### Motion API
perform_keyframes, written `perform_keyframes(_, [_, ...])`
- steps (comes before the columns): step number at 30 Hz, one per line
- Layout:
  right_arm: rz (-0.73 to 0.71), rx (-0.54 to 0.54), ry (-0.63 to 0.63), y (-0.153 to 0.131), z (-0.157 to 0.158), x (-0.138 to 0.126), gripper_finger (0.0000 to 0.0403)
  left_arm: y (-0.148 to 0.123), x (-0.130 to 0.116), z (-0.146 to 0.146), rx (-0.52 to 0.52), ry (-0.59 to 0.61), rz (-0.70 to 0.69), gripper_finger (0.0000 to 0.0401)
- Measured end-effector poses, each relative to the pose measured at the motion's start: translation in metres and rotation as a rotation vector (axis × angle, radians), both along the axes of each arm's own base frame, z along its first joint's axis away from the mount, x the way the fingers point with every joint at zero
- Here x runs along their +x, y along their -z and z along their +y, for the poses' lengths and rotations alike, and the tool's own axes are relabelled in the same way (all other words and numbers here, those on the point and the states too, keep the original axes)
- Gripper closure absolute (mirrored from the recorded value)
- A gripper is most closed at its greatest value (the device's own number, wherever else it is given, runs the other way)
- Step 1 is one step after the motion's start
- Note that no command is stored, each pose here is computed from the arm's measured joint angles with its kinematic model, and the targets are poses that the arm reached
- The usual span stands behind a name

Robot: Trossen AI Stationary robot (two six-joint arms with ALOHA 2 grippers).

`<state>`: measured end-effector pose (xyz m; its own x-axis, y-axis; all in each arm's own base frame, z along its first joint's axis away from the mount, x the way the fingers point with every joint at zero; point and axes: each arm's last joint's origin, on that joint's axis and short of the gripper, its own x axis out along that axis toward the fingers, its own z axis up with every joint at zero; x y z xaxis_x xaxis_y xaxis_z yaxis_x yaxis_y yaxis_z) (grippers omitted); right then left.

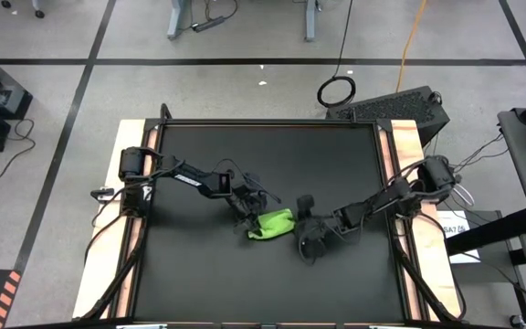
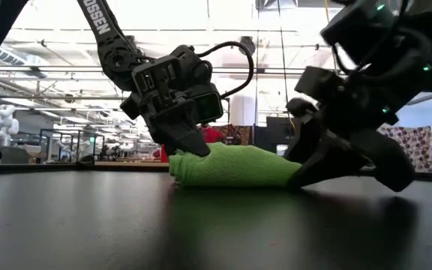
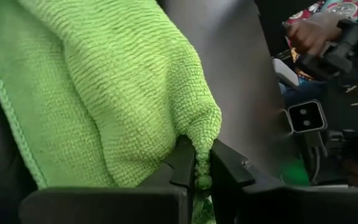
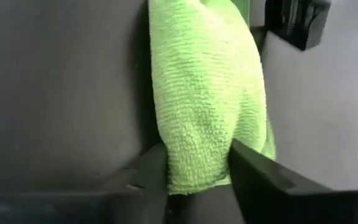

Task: Roll towel into tight, uniform cylinder
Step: Roll the green towel

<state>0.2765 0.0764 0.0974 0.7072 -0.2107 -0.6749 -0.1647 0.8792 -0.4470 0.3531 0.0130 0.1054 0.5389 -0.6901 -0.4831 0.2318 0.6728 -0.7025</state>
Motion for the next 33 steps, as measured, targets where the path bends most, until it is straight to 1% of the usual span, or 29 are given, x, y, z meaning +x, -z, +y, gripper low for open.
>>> perform_keyframes(2, [0.007,0.076,0.02,0.001,-0.005,0.001,0.0278,0.0,0.0,0.0,-0.001,0.002,-0.001,0.0368])
perform_keyframes(6, [0.031,0.225,0.026,0.001,-0.015,0.004,0.0374,0.0,0.0,0.0,0.002,0.005,0.0,0.0367])
perform_keyframes(7, [0.039,0.27,0.029,0.001,-0.017,0.004,0.0386,0.0,-0.001,0.0,0.003,0.004,0.004,0.0367])
perform_keyframes(8, [0.046,0.324,0.036,0.001,-0.02,0.005,0.0389,0.0,-0.001,0.0,0.005,0.003,0.012,0.0367])
perform_keyframes(10, [0.07,0.434,0.05,0.001,-0.025,0.005,0.0384,0.001,-0.002,0.0,0.013,0.01,0.018,0.0367])
perform_keyframes(14, [0.143,0.651,0.024,0.001,-0.03,0.005,0.0384,0.002,-0.003,0.0,0.019,0.011,0.033,0.0367])
perform_keyframes(18, [0.203,0.814,-0.017,0.001,-0.032,0.004,0.0393,0.0,-0.004,0.0,0.022,-0.002,0.044,0.0367])
perform_keyframes(20, [0.22,0.88,-0.004,0.001,-0.035,0.004,0.0394,-0.002,-0.005,0.001,0.037,-0.018,0.048,0.0367])
perform_keyframes(24, [0.241,0.975,0.047,0.001,-0.043,0.004,0.0394,-0.007,-0.008,0.003,0.15,-0.071,0.061,0.0367])
perform_keyframes(27, [0.255,1.034,0.071,0.001,-0.049,0.004,0.0394,-0.008,-0.01,0.003,0.197,-0.09,0.082,0.0367])
perform_keyframes(30, [0.262,1.056,0.094,0.001,-0.053,0.004,0.0394,-0.006,-0.011,0.002,0.222,-0.103,0.104,0.0367])
perform_keyframes(33, [0.271,1.061,0.108,0.001,-0.055,0.003,0.0394,-0.005,-0.012,-0.003,0.292,-0.13,0.132,0.0367])
